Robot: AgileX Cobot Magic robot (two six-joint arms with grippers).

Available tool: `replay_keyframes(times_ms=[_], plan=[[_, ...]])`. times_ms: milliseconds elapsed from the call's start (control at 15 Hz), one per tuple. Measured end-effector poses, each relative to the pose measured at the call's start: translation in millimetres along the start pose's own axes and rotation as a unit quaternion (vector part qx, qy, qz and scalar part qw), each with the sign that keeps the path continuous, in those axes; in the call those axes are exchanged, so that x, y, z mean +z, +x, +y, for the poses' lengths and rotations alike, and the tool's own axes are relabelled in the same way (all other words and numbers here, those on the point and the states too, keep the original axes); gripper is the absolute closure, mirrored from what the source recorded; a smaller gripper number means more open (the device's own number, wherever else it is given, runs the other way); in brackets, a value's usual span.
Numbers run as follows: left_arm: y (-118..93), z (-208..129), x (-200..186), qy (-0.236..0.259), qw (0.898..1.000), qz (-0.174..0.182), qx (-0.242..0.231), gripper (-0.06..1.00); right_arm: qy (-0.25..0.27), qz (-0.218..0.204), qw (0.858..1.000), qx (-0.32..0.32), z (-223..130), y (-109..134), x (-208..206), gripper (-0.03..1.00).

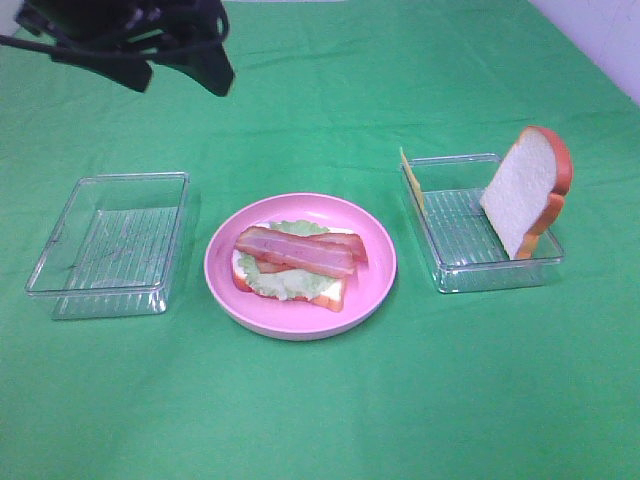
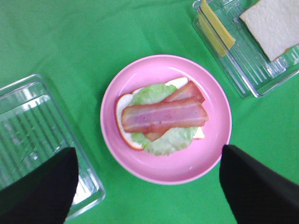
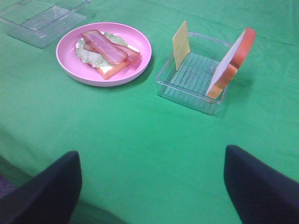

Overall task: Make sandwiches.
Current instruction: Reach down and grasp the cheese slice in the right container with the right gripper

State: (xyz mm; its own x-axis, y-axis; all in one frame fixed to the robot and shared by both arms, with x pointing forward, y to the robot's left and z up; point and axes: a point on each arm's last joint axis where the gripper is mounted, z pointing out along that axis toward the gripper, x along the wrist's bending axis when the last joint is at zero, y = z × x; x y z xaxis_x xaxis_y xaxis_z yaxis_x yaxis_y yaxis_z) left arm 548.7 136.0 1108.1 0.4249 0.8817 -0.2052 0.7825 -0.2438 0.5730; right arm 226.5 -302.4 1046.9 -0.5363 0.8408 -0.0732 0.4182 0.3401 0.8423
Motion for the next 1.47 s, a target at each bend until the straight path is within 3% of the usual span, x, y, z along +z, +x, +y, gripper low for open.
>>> replay_keyframes(times_ms=[200,333,467,533,600,733,1133,1467], plan=[[-2.3,-23.0,-67.2,0.011,0.999,0.036,0.013,0.17,0.000,0.000,1.000,0.000,0.0,0.0,0.0,0.18],[-1.3,-47.0,-86.7,0.021,0.999,0.045,0.012,0.17,0.000,0.000,1.000,0.000,0.0,0.0,0.0,0.18],[0.6,-86.7,-105.3,0.030,0.998,0.047,0.012,0.17,0.000,0.000,1.000,0.000,0.0,0.0,0.0,0.18],[4.4,-130.0,-113.3,0.047,0.998,0.049,0.010,0.17,0.000,0.000,1.000,0.000,0.0,0.0,0.0,0.18],[6.2,-152.1,-118.1,0.053,0.997,0.049,0.010,0.17,0.000,0.000,1.000,0.000,0.0,0.0,0.0,0.18],[9.7,-196.2,-131.0,0.044,0.998,0.050,0.013,0.17,0.000,0.000,1.000,0.000,0.0,0.0,0.0,0.18],[15.2,-278.0,-164.5,-0.069,0.996,0.046,0.032,0.17,-0.004,-0.016,1.000,-0.007,0.7,-2.9,0.0,0.19],[21.1,-325.5,-173.3,-0.177,0.982,0.045,0.046,0.17,0.018,-0.015,1.000,-0.003,21.2,-5.7,15.1,0.24]])
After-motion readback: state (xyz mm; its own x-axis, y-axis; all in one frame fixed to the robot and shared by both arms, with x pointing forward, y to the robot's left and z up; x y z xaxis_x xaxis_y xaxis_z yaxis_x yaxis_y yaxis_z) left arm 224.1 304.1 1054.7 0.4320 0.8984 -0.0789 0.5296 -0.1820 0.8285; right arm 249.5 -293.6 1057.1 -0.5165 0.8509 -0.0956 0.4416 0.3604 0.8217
